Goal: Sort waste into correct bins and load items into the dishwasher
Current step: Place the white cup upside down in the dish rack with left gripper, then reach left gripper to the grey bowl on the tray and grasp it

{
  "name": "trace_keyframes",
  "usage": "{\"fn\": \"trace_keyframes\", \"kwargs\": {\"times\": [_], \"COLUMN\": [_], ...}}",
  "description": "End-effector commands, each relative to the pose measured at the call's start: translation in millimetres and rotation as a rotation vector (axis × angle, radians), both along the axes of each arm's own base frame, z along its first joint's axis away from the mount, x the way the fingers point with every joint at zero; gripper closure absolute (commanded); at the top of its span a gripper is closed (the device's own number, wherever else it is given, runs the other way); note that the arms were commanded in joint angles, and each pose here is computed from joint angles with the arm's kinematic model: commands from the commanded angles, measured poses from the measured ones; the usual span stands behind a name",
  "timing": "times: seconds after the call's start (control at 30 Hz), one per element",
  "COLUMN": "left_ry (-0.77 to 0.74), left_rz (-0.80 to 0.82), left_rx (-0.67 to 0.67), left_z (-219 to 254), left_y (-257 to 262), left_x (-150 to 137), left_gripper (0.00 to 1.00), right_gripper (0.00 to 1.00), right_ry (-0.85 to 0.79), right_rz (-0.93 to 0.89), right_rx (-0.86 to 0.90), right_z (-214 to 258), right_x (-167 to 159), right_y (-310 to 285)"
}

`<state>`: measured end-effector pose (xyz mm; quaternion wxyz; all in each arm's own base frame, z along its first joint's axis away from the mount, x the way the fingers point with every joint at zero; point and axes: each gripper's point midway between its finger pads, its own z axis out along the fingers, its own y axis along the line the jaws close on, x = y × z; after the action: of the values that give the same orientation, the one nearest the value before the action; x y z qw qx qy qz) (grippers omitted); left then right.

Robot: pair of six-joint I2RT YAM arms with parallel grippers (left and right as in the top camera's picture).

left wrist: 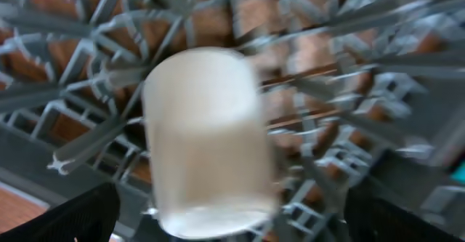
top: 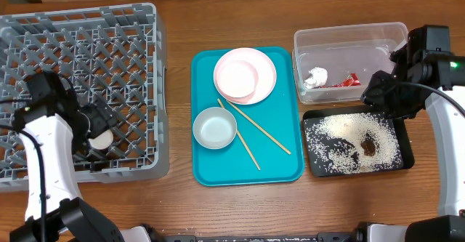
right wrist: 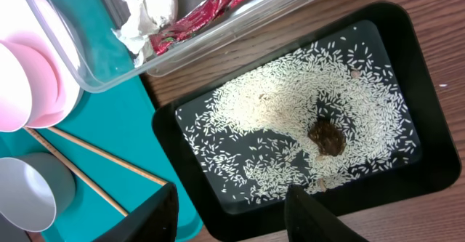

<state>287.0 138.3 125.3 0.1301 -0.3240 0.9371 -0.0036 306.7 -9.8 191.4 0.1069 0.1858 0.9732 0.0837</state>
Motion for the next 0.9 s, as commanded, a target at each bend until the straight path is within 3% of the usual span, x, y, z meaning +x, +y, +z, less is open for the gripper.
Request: {"fn": "trace_keyframes", "kwargs": {"times": [0.0,0.2,0.43,0.77,0.87], "left_ry": [-0.167,-0.226,-0.129,0.078,0.135], "left_rz": [-0.136,-0.438,-0.787,-0.996,-1.02], "left_rx": [-0.069,-0.051,-0.052,-0.09,-0.103], "left_z": [41.4,62.4,34.5,-43.6,-66.0], "left_y": [-30.7,-119.8,-229.5,-304.4,-313.9], "left_x": [30.7,46.5,39.1,25.1,20.6], "left_gripper": [0.0,0.0,0.0,0.0,0.05], "right_gripper": [0.51,0.5,0.5,0.49,0.49], "right_ry": [-0.027,-0.027,-0.027,-0.026,-0.026], "right_rz": [0.009,0.008,0.009,0.009,0.009], "right_rx": [0.001,0.001,0.001,0.001,0.001], "right_z": [7.6,7.6,7.6,7.5,7.5], "right_x": [1.1,1.1,1.1,0.9,0.8], "right_y": [1.8,1.8,1.8,1.9,1.9]}}
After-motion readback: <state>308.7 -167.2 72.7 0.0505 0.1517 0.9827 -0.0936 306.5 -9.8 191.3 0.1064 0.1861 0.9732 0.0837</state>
